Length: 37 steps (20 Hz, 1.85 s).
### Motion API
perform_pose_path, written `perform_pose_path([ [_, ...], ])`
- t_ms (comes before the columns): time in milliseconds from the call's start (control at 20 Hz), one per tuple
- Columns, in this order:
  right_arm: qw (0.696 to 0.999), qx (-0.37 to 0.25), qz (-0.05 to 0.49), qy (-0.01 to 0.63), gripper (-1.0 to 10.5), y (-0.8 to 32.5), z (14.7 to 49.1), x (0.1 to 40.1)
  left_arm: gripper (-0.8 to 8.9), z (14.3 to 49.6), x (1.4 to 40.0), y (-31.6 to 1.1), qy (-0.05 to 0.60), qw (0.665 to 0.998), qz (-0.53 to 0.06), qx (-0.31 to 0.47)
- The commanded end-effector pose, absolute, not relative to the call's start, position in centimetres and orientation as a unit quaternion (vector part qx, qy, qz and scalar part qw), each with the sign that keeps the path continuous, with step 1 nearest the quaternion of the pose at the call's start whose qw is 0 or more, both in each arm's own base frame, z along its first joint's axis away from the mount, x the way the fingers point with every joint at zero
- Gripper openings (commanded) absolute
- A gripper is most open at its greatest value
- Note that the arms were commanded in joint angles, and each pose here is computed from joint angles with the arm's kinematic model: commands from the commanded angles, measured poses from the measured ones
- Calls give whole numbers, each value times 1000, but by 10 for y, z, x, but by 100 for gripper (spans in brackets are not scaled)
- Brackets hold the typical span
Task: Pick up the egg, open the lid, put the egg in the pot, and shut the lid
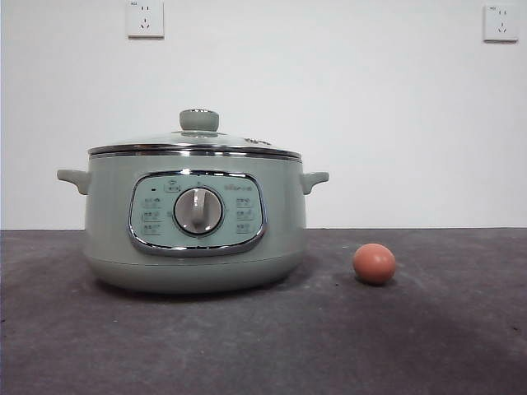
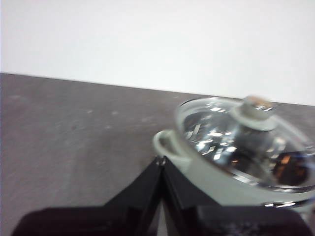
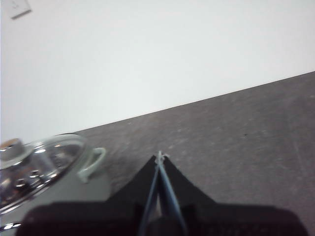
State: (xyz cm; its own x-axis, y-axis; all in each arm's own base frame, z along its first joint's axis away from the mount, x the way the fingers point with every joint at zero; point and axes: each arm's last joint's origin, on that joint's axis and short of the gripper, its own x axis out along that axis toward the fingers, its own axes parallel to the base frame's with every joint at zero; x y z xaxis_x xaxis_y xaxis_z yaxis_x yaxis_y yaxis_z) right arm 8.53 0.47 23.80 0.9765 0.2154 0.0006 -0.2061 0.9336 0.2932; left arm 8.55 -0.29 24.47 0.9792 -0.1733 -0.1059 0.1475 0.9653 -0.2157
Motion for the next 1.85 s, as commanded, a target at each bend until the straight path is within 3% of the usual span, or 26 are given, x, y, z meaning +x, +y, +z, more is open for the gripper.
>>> perform_pose_path([
  [50, 981, 150, 121, 33, -12, 6, 259, 84, -6, 261, 85, -4, 72, 985, -108, -112],
  [500, 969, 65, 181, 155, -12, 9, 326, 86, -6, 313, 85, -9, 149, 966, -197, -82],
  [800, 953, 33, 208, 219, -12, 10, 358, 87, -6, 338, 82, -10, 195, 957, -208, -51],
  [1200, 941, 23, 218, 258, -9, 10, 369, 91, -4, 349, 81, -11, 215, 951, -218, -51],
  [1400, 940, 24, 218, 261, 72, 10, 369, 93, 14, 349, 82, -12, 216, 943, -246, -58],
  [1450, 940, 25, 218, 261, 219, 10, 369, 93, 85, 349, 83, -13, 217, 941, -254, -61],
  [1500, 940, 27, 217, 262, 388, 10, 369, 93, 214, 349, 84, -13, 218, 940, -255, -62],
  [1550, 940, 28, 217, 262, 559, 10, 369, 93, 412, 348, 85, -13, 221, 939, -255, -62],
  [1600, 940, 28, 217, 262, 632, 10, 368, 93, 562, 348, 86, -13, 223, 939, -255, -63],
  [1650, 940, 28, 217, 262, 635, 10, 368, 93, 619, 348, 87, -13, 225, 938, -255, -63],
  [1850, 939, 30, 216, 266, 635, 10, 368, 93, 621, 349, 91, -13, 219, 939, -257, -62],
])
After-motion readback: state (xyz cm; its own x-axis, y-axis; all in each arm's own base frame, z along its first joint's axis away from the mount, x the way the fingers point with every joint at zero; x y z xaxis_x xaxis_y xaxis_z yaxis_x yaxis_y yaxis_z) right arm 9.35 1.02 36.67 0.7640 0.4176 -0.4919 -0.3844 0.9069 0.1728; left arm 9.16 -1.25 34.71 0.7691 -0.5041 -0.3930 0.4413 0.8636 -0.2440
